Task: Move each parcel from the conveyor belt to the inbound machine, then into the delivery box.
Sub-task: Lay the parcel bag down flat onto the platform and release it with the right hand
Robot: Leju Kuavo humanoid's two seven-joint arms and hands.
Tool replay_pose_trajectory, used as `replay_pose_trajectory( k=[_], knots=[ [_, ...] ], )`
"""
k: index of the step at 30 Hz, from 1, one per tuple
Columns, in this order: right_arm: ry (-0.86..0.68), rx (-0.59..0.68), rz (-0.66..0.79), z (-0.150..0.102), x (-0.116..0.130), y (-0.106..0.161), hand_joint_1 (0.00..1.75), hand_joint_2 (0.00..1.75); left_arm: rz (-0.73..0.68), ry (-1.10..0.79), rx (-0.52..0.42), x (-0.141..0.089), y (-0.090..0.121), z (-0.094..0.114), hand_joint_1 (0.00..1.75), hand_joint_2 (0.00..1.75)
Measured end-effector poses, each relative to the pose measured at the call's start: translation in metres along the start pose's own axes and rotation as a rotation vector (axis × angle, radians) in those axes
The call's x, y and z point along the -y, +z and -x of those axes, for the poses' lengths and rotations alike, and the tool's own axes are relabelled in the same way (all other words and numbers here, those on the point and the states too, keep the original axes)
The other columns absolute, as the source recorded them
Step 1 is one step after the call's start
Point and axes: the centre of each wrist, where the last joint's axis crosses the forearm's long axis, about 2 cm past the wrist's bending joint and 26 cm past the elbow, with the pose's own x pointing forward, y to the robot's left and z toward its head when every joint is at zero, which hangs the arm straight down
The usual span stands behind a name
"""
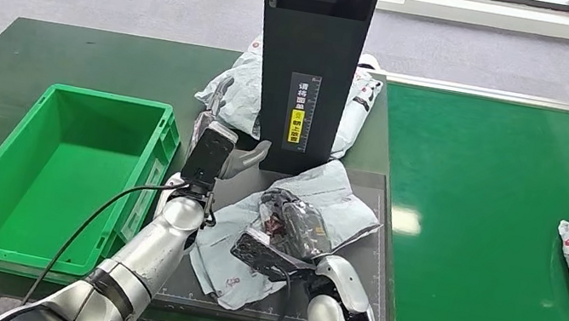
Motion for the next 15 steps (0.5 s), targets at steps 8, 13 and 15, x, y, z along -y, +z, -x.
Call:
replay_pose_trajectory(
  k=[8,13,15],
  knots=[
    [-0.035,0.036,0.052,0.002,-0.002,0.002,0.00,1.75,0.005,0.009,-0.011,-0.002,0.002,0.003,0.00,1.75],
    [-0.102,0.101,0.336,0.002,0.007,0.008,0.00,1.75,0.030,-0.007,-0.039,-0.002,0.019,0.014,0.00,1.75],
    [-0.131,0.121,0.503,0.006,0.014,0.014,0.00,1.75,0.055,-0.036,-0.060,-0.001,0.029,0.019,0.00,1.75]
  ],
)
